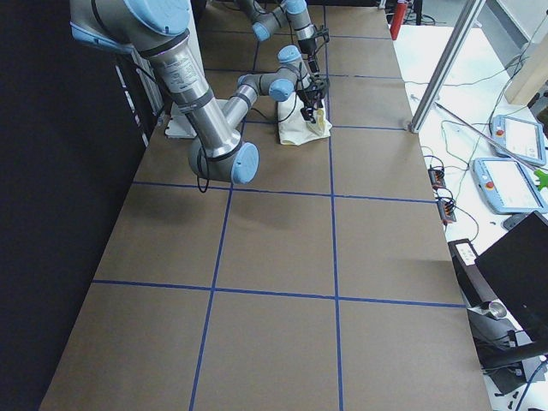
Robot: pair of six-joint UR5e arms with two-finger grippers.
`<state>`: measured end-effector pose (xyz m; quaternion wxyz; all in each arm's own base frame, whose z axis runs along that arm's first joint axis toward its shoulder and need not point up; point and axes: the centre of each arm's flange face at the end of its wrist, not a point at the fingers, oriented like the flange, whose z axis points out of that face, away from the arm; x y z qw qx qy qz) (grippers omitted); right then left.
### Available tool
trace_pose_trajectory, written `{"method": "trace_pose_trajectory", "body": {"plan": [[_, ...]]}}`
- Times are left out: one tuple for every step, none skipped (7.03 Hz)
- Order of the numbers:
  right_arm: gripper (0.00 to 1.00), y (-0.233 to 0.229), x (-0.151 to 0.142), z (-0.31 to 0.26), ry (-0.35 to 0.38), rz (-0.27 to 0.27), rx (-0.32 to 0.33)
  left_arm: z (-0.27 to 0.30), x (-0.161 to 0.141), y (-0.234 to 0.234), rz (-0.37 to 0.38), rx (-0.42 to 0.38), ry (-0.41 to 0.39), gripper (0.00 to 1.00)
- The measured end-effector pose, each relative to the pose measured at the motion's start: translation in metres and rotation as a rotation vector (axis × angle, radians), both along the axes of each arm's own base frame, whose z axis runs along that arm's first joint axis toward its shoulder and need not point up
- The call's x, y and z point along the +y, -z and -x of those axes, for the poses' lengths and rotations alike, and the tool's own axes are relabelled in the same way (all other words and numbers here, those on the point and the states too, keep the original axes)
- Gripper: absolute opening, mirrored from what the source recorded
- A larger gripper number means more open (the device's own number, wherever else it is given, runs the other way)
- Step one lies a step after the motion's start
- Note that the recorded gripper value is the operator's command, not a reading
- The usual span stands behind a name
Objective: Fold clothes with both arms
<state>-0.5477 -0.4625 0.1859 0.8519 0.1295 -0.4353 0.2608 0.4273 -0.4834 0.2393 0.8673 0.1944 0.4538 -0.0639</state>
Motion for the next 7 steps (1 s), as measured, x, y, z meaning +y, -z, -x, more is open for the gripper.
{"method": "trace_pose_trajectory", "body": {"plan": [[1.00,0.008,0.016,0.005,0.032,-0.039,0.002,0.007,-0.004,-0.001,-0.017,0.001,-0.014,1.00],[1.00,0.007,0.035,0.024,0.064,-0.088,0.038,0.010,-0.006,-0.001,-0.024,0.002,-0.019,1.00],[1.00,-0.006,0.043,0.043,0.085,-0.127,0.098,0.010,-0.006,-0.001,-0.024,0.003,-0.020,1.00],[1.00,-0.022,0.038,0.053,0.091,-0.136,0.150,0.011,-0.006,-0.001,-0.023,0.005,-0.019,1.00],[1.00,-0.033,0.025,0.057,0.090,-0.139,0.191,0.010,-0.006,-0.001,-0.021,0.005,-0.019,1.00],[1.00,-0.044,0.011,0.061,0.095,-0.143,0.234,0.010,-0.005,-0.001,-0.020,0.006,-0.019,1.00],[1.00,-0.056,-0.004,0.065,0.105,-0.145,0.280,0.009,-0.005,-0.001,-0.020,0.006,-0.020,1.00]]}}
